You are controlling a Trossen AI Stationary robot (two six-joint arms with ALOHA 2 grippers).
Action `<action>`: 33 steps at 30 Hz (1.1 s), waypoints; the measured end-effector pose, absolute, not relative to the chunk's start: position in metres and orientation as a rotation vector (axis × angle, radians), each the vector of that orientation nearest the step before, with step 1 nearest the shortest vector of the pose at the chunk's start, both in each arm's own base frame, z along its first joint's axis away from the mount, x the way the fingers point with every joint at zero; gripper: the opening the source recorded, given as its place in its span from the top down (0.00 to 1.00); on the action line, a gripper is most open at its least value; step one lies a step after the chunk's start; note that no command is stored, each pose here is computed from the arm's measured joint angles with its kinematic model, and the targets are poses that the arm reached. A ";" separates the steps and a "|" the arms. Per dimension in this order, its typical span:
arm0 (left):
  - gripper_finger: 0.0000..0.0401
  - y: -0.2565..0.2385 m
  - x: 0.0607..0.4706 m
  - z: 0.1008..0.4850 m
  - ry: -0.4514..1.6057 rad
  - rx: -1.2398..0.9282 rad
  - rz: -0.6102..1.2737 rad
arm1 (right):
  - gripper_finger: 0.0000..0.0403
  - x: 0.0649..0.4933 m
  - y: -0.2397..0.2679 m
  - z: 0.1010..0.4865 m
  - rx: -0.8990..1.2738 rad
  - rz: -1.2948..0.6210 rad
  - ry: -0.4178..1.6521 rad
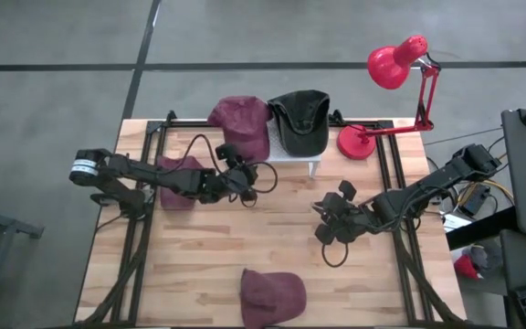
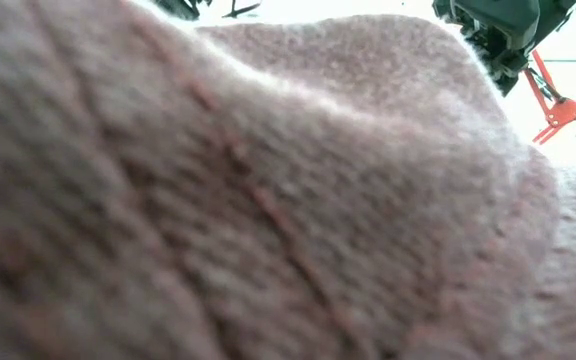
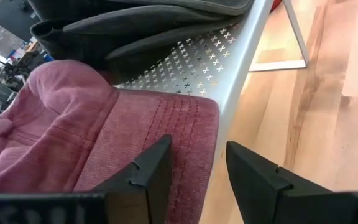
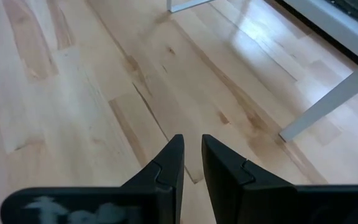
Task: Pick & Place hat
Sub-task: Put the top right red cap on the shelf, then stack the top red cap on the red cap on the shelf
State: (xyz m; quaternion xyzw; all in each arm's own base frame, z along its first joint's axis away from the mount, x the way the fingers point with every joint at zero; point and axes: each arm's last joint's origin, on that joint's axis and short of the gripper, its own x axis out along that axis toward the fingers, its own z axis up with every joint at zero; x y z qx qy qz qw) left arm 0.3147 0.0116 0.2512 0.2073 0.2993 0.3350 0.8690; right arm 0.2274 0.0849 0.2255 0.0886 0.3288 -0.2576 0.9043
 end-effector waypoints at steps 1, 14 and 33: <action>0.61 0.011 0.315 0.251 0.626 0.433 0.699 | 0.87 0.227 0.085 0.225 0.184 -0.532 0.679; 0.61 0.006 0.318 0.261 0.666 0.599 0.644 | 0.87 0.227 0.085 0.225 0.189 -0.528 0.678; 0.54 -0.003 0.309 0.283 0.707 0.496 0.598 | 0.87 0.226 0.087 0.221 0.194 -0.485 0.715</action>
